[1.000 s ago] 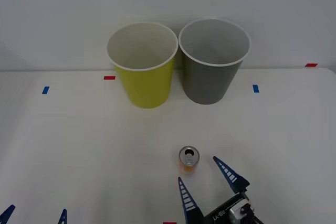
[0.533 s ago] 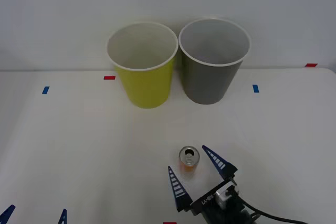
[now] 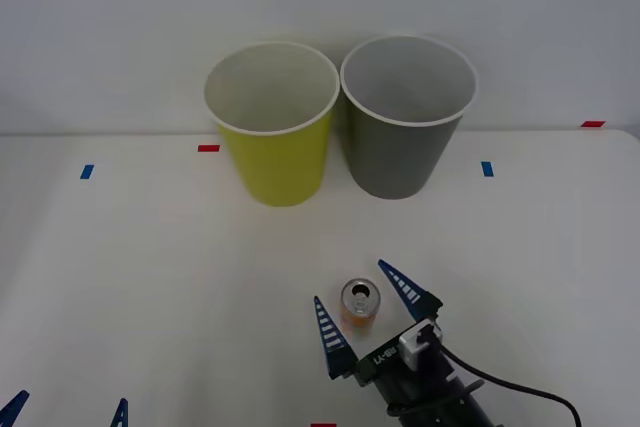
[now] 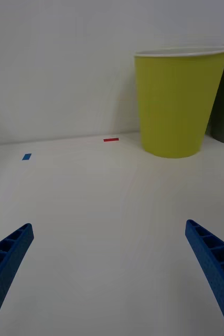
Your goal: Put cans in the gray bin and PET bottles in the light green bin.
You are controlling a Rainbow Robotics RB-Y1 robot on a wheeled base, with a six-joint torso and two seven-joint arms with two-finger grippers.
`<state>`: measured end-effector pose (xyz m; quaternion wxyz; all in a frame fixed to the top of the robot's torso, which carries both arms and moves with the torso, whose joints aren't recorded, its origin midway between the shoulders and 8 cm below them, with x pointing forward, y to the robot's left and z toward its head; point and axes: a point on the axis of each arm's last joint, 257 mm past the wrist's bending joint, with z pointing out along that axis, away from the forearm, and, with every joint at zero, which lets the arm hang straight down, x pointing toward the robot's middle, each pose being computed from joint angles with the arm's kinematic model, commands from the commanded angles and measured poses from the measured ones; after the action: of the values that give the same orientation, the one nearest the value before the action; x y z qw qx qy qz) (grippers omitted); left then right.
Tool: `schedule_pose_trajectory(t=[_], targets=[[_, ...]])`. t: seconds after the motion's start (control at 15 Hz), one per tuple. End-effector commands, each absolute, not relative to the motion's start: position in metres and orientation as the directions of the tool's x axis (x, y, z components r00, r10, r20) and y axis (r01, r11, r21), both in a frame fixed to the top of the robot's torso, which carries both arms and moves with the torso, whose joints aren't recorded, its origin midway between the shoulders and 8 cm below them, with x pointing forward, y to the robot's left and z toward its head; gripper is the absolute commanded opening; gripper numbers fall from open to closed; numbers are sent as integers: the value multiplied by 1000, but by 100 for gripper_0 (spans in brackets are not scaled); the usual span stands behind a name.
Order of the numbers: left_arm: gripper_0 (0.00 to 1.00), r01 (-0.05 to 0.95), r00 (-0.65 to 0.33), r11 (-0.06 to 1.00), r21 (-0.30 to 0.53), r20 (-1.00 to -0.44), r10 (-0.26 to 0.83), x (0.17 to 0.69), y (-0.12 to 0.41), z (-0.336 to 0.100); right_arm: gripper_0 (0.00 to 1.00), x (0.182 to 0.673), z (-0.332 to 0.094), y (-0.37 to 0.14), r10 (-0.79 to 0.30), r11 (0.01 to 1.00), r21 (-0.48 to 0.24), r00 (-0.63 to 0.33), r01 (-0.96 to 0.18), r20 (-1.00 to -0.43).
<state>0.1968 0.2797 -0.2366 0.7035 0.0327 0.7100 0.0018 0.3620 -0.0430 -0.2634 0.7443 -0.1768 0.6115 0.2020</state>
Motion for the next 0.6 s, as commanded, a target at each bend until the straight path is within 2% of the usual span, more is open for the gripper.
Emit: schedule_pose_trajectory(t=[0.07, 0.13, 0.2, 0.27, 0.6], targets=[[100, 44, -8, 998, 49, -999, 49, 197, 280, -237, 85, 363, -264, -43, 88, 857, -10, 167, -515, -982], [100, 44, -8, 998, 49, -999, 49, 197, 280, -237, 54, 363, -264, -44, 91, 858, -6, 164, -513, -982], [100, 44, -8, 998, 49, -999, 49, 197, 280, -237, 32, 363, -264, -44, 97, 859, 1, 161, -512, -982], [100, 44, -8, 998, 49, -999, 49, 197, 280, -237, 19, 364, -262, -43, 103, 860, 7, 161, -511, -981], [100, 44, -8, 998, 49, -999, 49, 197, 280, -237, 14, 366, -261, -45, 117, 866, 23, 158, -499, -980]])
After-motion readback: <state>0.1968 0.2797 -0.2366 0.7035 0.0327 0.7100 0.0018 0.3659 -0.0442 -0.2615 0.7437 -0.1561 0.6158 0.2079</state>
